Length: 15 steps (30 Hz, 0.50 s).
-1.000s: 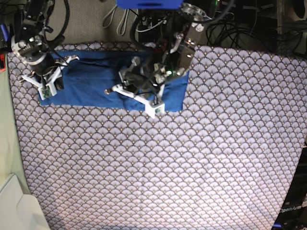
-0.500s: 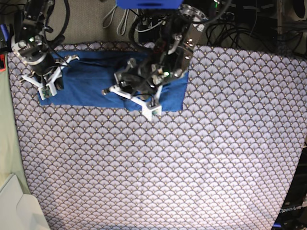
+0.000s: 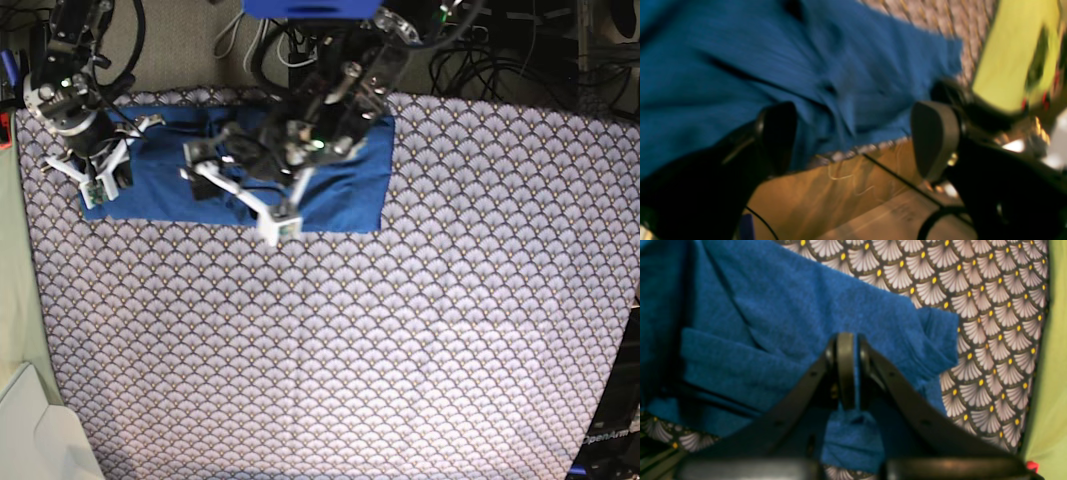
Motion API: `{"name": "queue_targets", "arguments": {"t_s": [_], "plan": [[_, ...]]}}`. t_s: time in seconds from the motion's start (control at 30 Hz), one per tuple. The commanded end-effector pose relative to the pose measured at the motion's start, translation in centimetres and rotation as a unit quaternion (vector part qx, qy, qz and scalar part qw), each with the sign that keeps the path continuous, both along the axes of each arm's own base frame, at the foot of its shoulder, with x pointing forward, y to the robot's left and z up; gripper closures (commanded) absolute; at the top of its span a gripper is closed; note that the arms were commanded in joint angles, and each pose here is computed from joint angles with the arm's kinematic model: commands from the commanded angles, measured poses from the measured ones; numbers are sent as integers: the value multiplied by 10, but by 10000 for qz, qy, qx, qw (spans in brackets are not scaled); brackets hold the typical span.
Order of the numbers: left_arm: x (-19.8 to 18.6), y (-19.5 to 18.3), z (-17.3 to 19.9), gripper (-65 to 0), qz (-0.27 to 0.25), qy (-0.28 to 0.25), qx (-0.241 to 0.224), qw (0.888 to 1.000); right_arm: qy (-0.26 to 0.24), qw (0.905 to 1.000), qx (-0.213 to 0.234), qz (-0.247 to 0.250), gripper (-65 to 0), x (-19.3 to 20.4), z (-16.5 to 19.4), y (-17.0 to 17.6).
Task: Fold the T-shirt properly
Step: 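Press the folded end flat with the left gripper and release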
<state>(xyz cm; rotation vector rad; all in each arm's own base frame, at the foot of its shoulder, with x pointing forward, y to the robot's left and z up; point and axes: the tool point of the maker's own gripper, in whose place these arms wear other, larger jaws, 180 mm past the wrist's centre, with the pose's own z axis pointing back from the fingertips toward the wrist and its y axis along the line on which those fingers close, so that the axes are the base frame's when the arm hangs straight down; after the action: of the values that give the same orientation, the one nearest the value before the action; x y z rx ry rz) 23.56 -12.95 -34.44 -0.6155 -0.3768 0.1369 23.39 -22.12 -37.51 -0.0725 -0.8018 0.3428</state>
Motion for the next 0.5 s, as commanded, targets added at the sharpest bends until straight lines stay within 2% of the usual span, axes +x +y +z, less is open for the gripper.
{"name": "queue_targets", "arguments": {"t_s": [0.0, 0.13, 0.27, 0.33, 0.37, 0.47], "plan": [[7, -10, 18, -500, 5, -129, -217, 9997, -218, 9997, 11, 54, -25, 6, 11, 1], [7, -14, 20, -403, -67, -191, -216, 9996, -218, 9997, 11, 54, -25, 6, 11, 1], [12, -2, 15, -190, 38, -140, -133, 9998, -218, 9997, 11, 54, -23, 6, 11, 1], [18, 14, 8, -35, 223, -86, -51, 9997, -218, 9997, 11, 54, -22, 6, 11, 1], [22, 23, 5, 0, 343, -65, -12, 9994, -218, 9997, 11, 54, -22, 6, 11, 1], [28, 52, -7, -14, 618, 6, 189, 9979, -218, 9997, 11, 54, -22, 6, 11, 1]]}}
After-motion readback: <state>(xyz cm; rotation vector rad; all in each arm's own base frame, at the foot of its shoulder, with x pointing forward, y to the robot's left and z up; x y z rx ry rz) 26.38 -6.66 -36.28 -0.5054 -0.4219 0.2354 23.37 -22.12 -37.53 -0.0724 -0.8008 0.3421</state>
